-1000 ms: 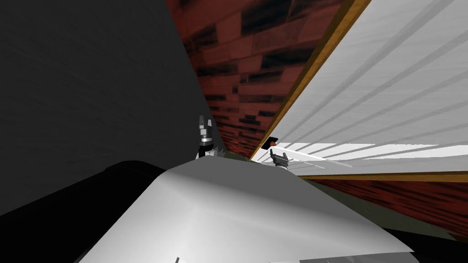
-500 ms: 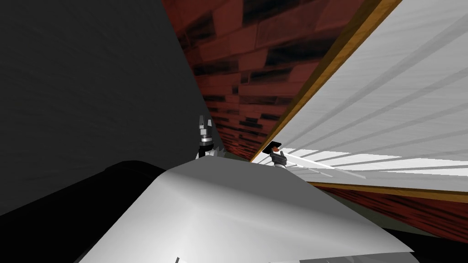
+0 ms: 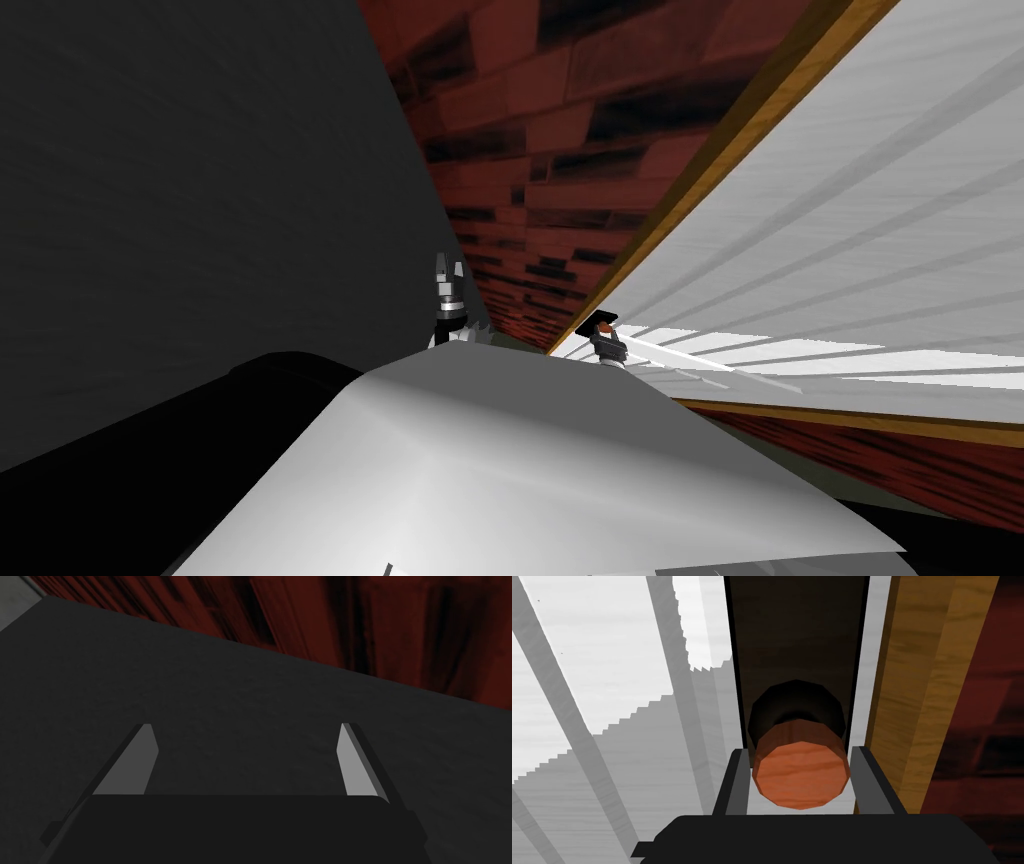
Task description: Pull the door open
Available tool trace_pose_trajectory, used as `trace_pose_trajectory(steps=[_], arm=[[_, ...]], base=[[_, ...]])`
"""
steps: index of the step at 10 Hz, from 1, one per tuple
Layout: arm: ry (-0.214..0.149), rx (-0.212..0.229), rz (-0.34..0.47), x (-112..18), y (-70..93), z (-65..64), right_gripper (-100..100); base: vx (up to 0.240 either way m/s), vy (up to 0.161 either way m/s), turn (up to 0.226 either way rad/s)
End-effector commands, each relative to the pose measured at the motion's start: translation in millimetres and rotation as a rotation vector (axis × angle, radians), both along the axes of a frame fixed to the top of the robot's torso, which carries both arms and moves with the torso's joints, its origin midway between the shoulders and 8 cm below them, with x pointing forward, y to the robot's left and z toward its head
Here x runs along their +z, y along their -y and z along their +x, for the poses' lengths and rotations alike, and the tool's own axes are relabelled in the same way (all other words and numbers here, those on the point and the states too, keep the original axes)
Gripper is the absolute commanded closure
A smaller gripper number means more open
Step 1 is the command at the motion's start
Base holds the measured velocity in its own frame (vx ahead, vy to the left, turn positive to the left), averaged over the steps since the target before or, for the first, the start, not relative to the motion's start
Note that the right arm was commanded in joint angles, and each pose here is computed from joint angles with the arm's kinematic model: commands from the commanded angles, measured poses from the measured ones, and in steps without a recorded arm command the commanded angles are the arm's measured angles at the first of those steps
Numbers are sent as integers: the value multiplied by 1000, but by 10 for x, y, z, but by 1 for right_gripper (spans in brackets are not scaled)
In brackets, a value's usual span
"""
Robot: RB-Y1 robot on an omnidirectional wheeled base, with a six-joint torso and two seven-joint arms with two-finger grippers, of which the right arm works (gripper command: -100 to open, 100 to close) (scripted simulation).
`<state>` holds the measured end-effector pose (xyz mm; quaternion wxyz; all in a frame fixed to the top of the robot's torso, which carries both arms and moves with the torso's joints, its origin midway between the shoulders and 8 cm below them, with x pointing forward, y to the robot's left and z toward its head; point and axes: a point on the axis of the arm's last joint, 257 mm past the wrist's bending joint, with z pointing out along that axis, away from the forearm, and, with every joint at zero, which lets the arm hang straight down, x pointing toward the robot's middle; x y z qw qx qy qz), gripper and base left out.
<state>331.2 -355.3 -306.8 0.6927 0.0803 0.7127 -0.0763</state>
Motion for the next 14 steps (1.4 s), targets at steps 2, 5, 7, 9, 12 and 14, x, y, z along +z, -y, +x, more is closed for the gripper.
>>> trace_pose_trajectory(steps=[2, 5, 7, 9, 12, 14], arm=[[-76, 21, -90, -170, 5, -12, 100], [-115, 35, -142, -252, 4, -10, 100], [-163, 56, -215, -351, -2, 5, 100], [-212, 78, -294, -450, -3, 19, 100], [-216, 94, -327, -445, 16, 108, -100], [-171, 90, -276, -336, 32, 202, -100]], base=[[-127, 1, 11], [-124, -4, 11], [-78, 12, 16], [-94, -8, 39], [-106, 0, 49], [-181, 49, -13]])
